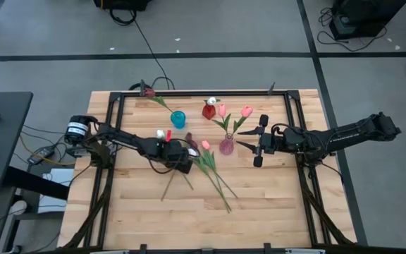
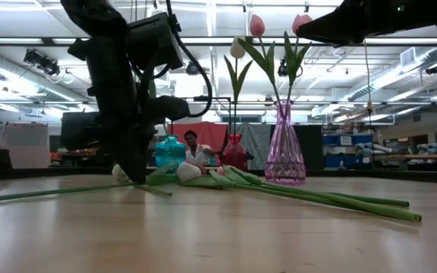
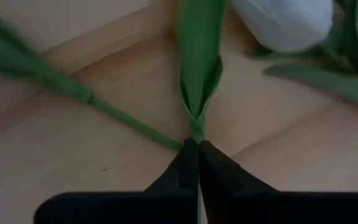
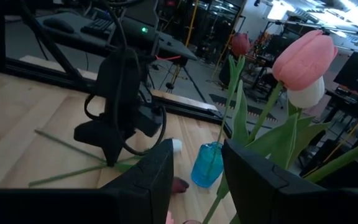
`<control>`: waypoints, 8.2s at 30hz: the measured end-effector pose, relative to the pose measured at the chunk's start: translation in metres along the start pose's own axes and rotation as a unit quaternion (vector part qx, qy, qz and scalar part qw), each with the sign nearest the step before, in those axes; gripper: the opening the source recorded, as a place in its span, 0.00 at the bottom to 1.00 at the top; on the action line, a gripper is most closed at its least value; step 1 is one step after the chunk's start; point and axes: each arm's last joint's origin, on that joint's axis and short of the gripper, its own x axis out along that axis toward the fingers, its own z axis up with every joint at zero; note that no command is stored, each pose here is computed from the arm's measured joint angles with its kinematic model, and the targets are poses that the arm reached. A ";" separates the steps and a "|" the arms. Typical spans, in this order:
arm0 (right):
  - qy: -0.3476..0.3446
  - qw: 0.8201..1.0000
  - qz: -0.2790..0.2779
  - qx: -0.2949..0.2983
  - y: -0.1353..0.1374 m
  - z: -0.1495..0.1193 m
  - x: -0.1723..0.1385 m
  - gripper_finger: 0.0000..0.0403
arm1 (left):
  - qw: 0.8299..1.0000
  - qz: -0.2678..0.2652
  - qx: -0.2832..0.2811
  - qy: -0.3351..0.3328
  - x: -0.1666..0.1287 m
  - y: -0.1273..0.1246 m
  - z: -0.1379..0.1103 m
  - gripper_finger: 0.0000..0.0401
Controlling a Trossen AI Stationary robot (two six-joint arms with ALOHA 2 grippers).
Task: Sort flowers into vase by color
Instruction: Put the left red tulip into the the blue vase, then put the pink tulip into the violet vase
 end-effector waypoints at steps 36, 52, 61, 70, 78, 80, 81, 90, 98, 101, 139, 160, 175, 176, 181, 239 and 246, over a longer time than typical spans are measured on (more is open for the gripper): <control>0.009 1.000 -0.004 0.001 0.000 -0.002 0.000 0.37 | 0.864 0.126 0.261 -0.412 -0.141 -0.024 -0.011 0.00; 0.010 1.000 -0.001 0.001 0.000 -0.002 0.000 0.37 | 0.802 0.071 0.284 -0.521 -0.109 -0.004 0.055 0.00; 0.011 1.000 -0.001 0.000 0.000 -0.002 0.000 0.37 | 0.740 0.015 0.289 -0.607 -0.124 0.004 0.083 0.00; 0.010 1.000 -0.002 0.001 0.000 -0.002 0.000 0.37 | 0.728 0.009 0.305 -0.614 -0.124 0.013 0.101 0.00; 0.011 1.000 -0.001 0.002 0.000 -0.002 0.000 0.37 | 0.741 0.023 0.307 -0.596 -0.103 0.018 0.116 0.00; 0.012 1.000 -0.001 0.002 0.001 -0.002 0.000 0.37 | 0.744 0.023 0.309 -0.592 -0.099 0.018 0.117 0.00; 0.013 1.000 0.000 0.001 0.001 -0.002 0.000 0.37 | 0.745 0.022 0.308 -0.591 -0.097 0.018 0.118 0.00; 0.020 1.000 0.002 0.001 0.001 -0.004 0.000 0.37 | 0.778 0.025 0.300 -0.552 -0.087 0.021 0.114 0.03; 0.021 1.000 0.002 0.001 0.001 -0.004 0.000 0.37 | 0.788 0.078 0.281 -0.542 -0.085 0.020 0.105 0.09; 0.021 1.000 0.002 0.001 0.001 -0.004 0.000 0.37 | 0.788 0.111 0.269 -0.543 -0.086 0.019 0.099 0.11; 0.010 1.000 -0.002 0.021 0.000 -0.002 0.000 0.37 | 0.846 -0.054 0.376 -0.373 -0.076 -0.011 -0.025 0.41; 0.116 0.967 0.070 0.215 0.058 -0.018 0.024 0.34 | 0.767 -0.102 0.478 -0.416 -0.111 0.042 -0.058 0.41; 0.310 0.898 0.022 0.311 0.094 -0.018 0.052 0.33 | 0.715 -0.223 0.473 -0.464 -0.099 0.067 -0.074 0.41; 0.322 0.892 0.017 0.317 0.096 -0.020 0.052 0.33 | 0.713 -0.225 0.473 -0.467 -0.096 0.069 -0.075 0.41; 0.388 0.850 -0.017 0.355 0.101 -0.029 0.050 0.33 | 0.715 -0.218 0.471 -0.469 -0.085 0.081 -0.077 0.41; 0.469 0.821 -0.114 0.305 0.137 -0.084 0.142 0.02 | 0.718 -0.192 0.470 -0.476 -0.100 0.085 -0.077 0.41; 0.491 0.829 -0.093 0.252 0.133 -0.070 0.145 0.01 | 0.727 -0.172 0.441 -0.498 -0.103 0.085 -0.075 0.41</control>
